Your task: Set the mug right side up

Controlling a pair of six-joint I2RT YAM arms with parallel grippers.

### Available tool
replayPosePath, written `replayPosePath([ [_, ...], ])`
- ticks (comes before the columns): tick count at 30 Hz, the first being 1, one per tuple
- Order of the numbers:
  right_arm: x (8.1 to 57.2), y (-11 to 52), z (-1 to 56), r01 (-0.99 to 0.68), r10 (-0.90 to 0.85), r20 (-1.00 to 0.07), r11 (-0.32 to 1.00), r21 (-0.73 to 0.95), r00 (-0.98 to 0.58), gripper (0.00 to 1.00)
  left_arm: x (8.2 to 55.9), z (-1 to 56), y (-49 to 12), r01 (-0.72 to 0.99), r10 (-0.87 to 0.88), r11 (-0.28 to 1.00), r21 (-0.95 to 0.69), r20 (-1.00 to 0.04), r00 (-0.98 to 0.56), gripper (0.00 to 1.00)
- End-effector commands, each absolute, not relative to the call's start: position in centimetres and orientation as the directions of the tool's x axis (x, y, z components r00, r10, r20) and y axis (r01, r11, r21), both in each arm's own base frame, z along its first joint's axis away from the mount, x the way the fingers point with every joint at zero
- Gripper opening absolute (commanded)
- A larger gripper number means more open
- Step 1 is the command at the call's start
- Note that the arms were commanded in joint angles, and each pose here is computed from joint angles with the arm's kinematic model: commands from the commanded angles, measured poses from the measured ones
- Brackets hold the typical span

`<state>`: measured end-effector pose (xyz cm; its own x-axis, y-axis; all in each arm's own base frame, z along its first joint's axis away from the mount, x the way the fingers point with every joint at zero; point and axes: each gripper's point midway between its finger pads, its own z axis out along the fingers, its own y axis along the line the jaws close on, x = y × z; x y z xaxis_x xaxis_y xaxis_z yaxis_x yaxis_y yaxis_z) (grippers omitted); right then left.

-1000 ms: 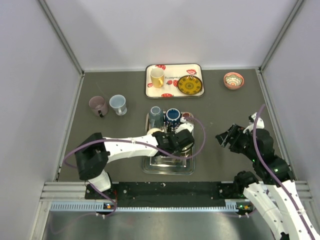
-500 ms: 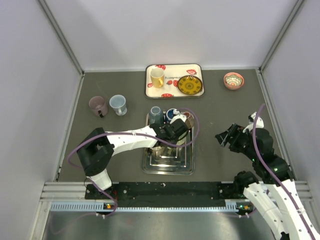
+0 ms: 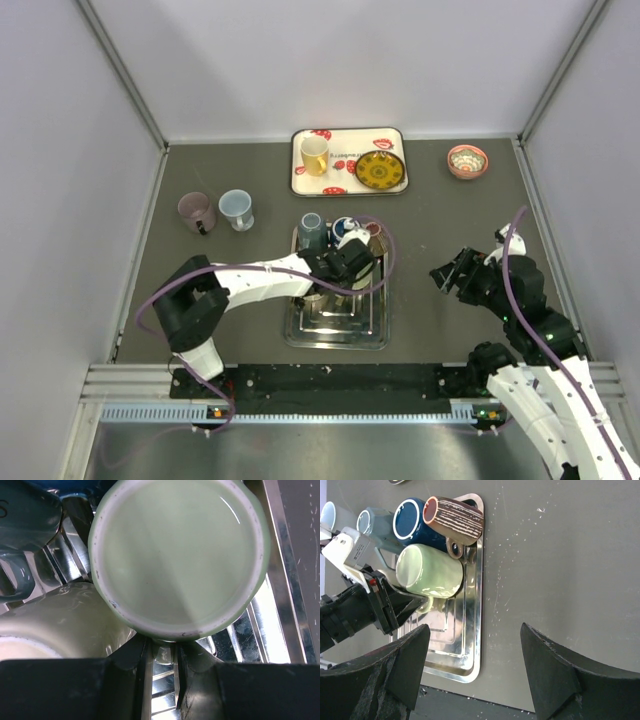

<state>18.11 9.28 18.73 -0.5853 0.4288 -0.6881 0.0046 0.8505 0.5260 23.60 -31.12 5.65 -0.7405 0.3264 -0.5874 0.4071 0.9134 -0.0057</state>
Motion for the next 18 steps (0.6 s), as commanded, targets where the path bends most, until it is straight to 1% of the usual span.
replayPosePath([
  [1, 18.6, 9.7, 19.4, -0.03, 0.422, -0.708, 0.847, 0.53, -0.566, 0.73, 23.4, 6.6, -30.0, 0.375, 0.284, 0.927, -0.023, -0.61, -0.74, 0.21],
  [2, 18.6, 9.7, 19.4, -0.029, 0.424, -0.705, 0.846, 0.532, -0.568, 0.73, 23.3, 6.6, -29.7, 0.37, 0.282, 0.929, -0.021, -0.608, -0.742, 0.25],
  [5, 18.6, 9.7, 19.4, -0.028, 0.426, -0.704, 0.845, 0.534, -0.568, 0.73, 22.9, 6.8, -29.2, 0.369, 0.279, 0.929, -0.022, -0.612, -0.74, 0.3],
  [6, 18.6, 9.7, 19.4, -0.027, 0.427, -0.703, 0.845, 0.535, -0.568, 0.73, 22.9, 7.1, -29.1, 0.365, 0.274, 0.931, -0.024, -0.618, -0.737, 0.34],
  [8, 18.6, 9.8, 19.4, -0.028, 0.429, -0.702, 0.842, 0.538, -0.569, 0.73, 22.7, 7.2, -28.8, 0.365, 0.273, 0.931, -0.024, -0.619, -0.737, 0.37],
  [9, 18.5, 9.8, 19.5, -0.029, 0.431, -0.701, 0.841, 0.54, -0.569, 0.73, 22.6, 7.5, -28.7, 0.367, 0.273, 0.93, -0.022, -0.626, -0.73, 0.41],
  [13, 18.4, 10.0, 19.6, -0.035, 0.434, -0.698, 0.836, 0.548, -0.57, 0.73, 22.3, 8.7, -28.8, 0.378, 0.27, 0.925, -0.03, -0.65, -0.711, 0.46],
  [18, 18.3, 10.2, 19.9, -0.045, 0.438, -0.694, 0.828, 0.56, -0.571, 0.73, 21.3, 11.5, -29.7, 0.422, 0.277, 0.905, -0.049, -0.687, -0.672, 0.48],
])
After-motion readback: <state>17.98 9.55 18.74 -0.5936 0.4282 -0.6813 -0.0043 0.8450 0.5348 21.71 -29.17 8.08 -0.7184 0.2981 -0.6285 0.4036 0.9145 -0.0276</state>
